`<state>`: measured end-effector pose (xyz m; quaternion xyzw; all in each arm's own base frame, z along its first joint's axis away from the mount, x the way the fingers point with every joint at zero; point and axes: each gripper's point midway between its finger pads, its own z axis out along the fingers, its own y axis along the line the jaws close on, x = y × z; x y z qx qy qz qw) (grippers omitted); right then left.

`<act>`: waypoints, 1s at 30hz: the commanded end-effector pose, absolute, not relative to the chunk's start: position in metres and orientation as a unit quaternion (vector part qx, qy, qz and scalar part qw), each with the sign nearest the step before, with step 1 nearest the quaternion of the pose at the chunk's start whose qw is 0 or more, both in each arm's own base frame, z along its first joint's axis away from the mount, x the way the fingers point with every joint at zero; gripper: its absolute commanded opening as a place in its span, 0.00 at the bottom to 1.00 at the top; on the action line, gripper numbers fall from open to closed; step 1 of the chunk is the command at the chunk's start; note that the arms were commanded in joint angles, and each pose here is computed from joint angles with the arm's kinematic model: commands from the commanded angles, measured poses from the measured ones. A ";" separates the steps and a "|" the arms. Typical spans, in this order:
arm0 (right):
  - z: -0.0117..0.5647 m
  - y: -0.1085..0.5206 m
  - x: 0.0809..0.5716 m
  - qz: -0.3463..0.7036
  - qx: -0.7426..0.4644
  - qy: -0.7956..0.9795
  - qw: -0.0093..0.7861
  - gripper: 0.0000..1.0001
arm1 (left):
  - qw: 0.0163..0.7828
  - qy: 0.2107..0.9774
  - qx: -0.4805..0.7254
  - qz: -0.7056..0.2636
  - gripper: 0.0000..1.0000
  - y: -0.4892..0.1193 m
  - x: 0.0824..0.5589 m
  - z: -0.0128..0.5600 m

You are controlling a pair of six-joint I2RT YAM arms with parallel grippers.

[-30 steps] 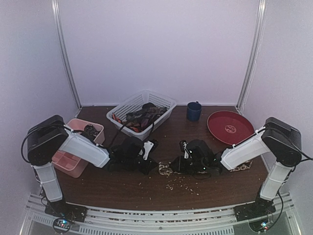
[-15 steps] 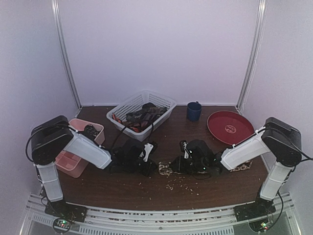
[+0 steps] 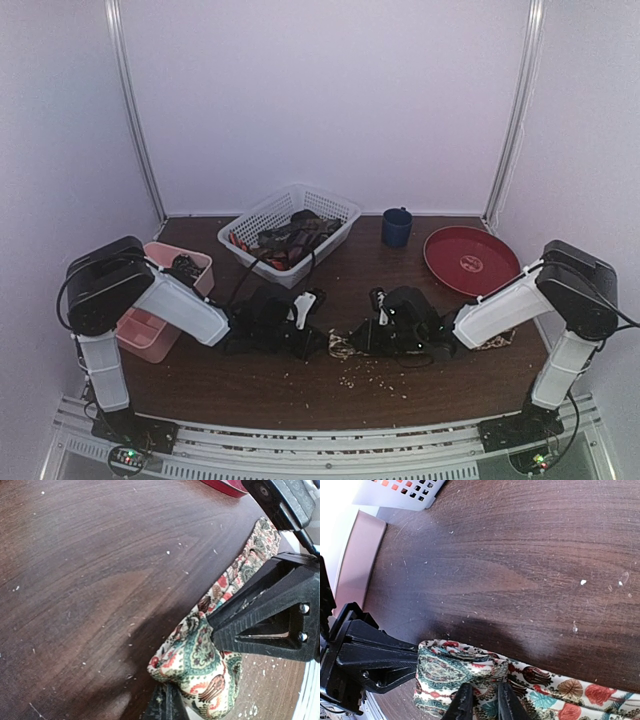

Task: Roll the ties
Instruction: Fold the tie at the center of the board.

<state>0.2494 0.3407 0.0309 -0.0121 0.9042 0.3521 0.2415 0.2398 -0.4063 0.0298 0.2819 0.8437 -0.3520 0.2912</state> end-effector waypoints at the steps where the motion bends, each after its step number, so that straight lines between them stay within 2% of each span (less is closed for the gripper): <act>1: 0.029 0.329 0.246 0.336 -0.007 0.909 0.246 0.19 | 0.304 0.818 0.288 -0.395 0.00 -0.424 0.240 0.053; 30: 0.031 0.300 0.251 0.340 0.007 0.900 0.273 0.20 | 0.288 0.808 0.291 -0.422 0.00 -0.456 0.240 0.064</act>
